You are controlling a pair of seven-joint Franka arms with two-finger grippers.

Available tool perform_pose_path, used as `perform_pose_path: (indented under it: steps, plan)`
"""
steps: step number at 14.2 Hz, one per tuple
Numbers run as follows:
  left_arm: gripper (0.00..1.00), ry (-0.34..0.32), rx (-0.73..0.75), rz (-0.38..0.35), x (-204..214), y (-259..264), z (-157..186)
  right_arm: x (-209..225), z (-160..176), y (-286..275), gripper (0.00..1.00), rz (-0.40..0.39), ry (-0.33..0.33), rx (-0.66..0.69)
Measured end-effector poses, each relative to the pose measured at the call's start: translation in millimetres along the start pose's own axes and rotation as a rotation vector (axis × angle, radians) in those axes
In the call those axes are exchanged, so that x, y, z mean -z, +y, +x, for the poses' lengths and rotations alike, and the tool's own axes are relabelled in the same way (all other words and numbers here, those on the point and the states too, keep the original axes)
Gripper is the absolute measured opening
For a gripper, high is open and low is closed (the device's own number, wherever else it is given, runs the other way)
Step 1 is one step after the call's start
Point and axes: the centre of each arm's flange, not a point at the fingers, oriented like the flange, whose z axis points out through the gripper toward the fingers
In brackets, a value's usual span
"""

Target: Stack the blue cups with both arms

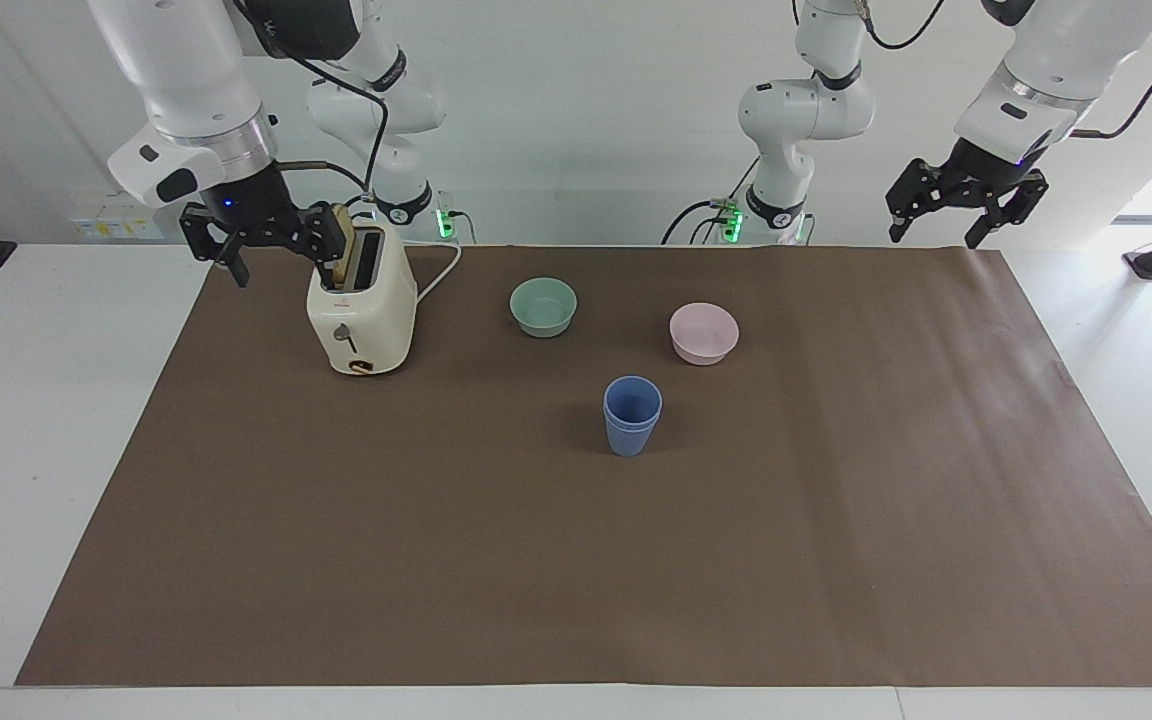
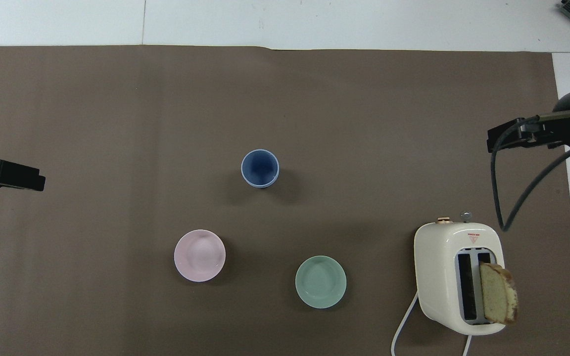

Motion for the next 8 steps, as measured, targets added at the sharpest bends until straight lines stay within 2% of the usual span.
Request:
perform_pose_path:
  steps: [8]
  plan:
    - [1.0,0.0,0.0,0.0,0.0,0.0,0.0,0.0,0.0,-0.2,1.0,0.012,0.0,-0.001]
